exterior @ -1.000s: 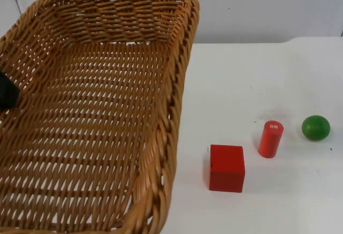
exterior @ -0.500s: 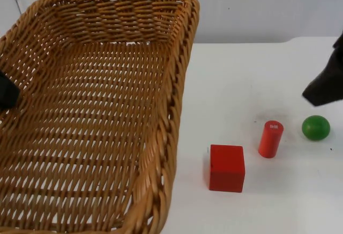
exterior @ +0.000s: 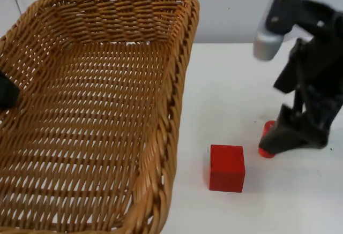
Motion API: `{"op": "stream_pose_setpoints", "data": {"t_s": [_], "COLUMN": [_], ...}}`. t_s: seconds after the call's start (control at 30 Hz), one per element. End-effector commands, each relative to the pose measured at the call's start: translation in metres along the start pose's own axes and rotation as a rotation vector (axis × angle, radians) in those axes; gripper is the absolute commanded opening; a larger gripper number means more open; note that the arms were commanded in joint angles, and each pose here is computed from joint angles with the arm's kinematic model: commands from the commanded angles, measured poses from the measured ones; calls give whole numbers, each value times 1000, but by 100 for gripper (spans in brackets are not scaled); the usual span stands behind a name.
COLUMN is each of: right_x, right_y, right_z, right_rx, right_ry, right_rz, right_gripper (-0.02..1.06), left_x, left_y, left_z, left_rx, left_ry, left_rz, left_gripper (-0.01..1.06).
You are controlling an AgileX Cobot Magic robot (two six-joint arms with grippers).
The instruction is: Pick up the basket with the left hand and place the object to the left of the red cylinder into the basket with the right hand.
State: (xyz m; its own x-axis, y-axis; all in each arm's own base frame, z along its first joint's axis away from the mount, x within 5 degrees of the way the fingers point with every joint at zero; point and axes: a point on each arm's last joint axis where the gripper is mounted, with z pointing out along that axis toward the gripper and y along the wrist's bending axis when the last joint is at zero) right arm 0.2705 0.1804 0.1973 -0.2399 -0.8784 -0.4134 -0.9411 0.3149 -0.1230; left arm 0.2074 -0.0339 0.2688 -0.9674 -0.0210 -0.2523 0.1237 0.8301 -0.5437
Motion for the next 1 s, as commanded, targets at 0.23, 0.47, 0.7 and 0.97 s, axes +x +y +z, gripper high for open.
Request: {"op": "stream_pose_setpoints", "data": {"t_s": [0.23,0.47,0.7,0.97], "right_x": [-2,3,-4,-1], "right_y": [5,3,-4,-7], "right_z": [47,68,87,111], "right_rx": [-25,-31,-77,-108], "right_ry": [35,57,85,114], "right_rz": [-88,-110,-112,-169], "right_gripper": [105,105,105,105], "left_x": [0,0,0,-1], "left_y": [-4,-4,-4,-4], "left_z": [-3,-3,-3,-3], "left_rx": [32,32,31,29], "left_ry": [-15,-16,-18,-22], "left_rz": [-17,-19,-19,-28], "left_gripper": [0,0,0,0]}}
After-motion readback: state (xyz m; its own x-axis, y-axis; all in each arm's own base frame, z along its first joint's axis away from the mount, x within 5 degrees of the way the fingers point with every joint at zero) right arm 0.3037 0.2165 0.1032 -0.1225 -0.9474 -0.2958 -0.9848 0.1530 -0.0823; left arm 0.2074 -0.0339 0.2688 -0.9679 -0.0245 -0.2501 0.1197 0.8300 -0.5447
